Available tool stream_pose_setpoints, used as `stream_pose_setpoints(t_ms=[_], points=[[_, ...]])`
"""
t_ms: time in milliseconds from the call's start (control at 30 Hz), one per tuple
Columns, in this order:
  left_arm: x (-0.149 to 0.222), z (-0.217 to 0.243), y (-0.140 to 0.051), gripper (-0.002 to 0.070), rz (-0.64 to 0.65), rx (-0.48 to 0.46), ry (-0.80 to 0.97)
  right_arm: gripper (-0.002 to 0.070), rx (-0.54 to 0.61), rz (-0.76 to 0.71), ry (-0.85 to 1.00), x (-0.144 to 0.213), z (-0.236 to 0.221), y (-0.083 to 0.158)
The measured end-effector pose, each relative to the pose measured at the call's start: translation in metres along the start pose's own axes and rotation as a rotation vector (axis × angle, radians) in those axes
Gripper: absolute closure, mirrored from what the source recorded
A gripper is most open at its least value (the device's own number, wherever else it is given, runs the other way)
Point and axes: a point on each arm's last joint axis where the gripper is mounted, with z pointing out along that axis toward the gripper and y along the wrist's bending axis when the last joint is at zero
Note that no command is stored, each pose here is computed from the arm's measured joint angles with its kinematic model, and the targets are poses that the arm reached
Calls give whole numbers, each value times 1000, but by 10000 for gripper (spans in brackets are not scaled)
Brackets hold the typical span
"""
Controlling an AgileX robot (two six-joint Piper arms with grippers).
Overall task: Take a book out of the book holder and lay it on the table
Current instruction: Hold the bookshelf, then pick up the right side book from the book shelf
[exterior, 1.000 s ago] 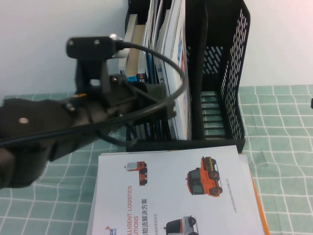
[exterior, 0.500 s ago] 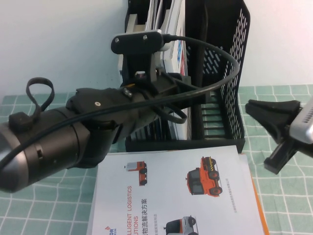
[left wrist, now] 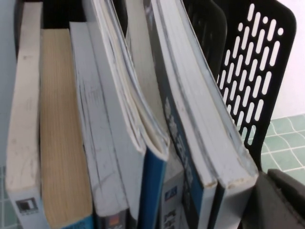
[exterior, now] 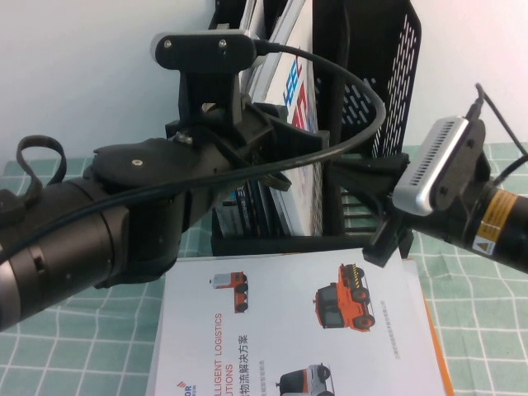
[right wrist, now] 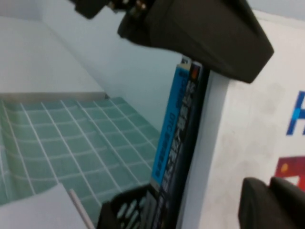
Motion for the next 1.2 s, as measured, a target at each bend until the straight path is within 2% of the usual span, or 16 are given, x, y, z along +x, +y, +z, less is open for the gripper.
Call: stream_pose_setpoints(t_ms=[67, 267, 333, 500, 633, 800, 933, 1200], points=[[0, 0, 0, 678, 5, -1, 1, 608, -22, 23, -52, 3, 12, -3], [1, 0, -3, 678, -10, 27, 17, 343, -72, 127, -140, 15, 35, -8], [1, 0, -3, 678, -21, 28, 19, 290, -74, 133, -133, 20, 39, -8], [1, -1, -2, 678, -36, 19, 18, 257, -42, 132, -147, 23, 52, -12], [1, -1, -3, 678, -40, 36, 24, 252, -7, 157, -168, 21, 63, -11], [1, -1, -4, 678, -43, 44, 26, 251, 25, 112, -174, 16, 71, 1], [2, -1, -5, 678, -43, 53, 29, 251, 100, 95, -161, 16, 74, 0], [-4, -7, -6, 678, -34, 69, 11, 249, 138, 97, -155, 17, 75, -1]])
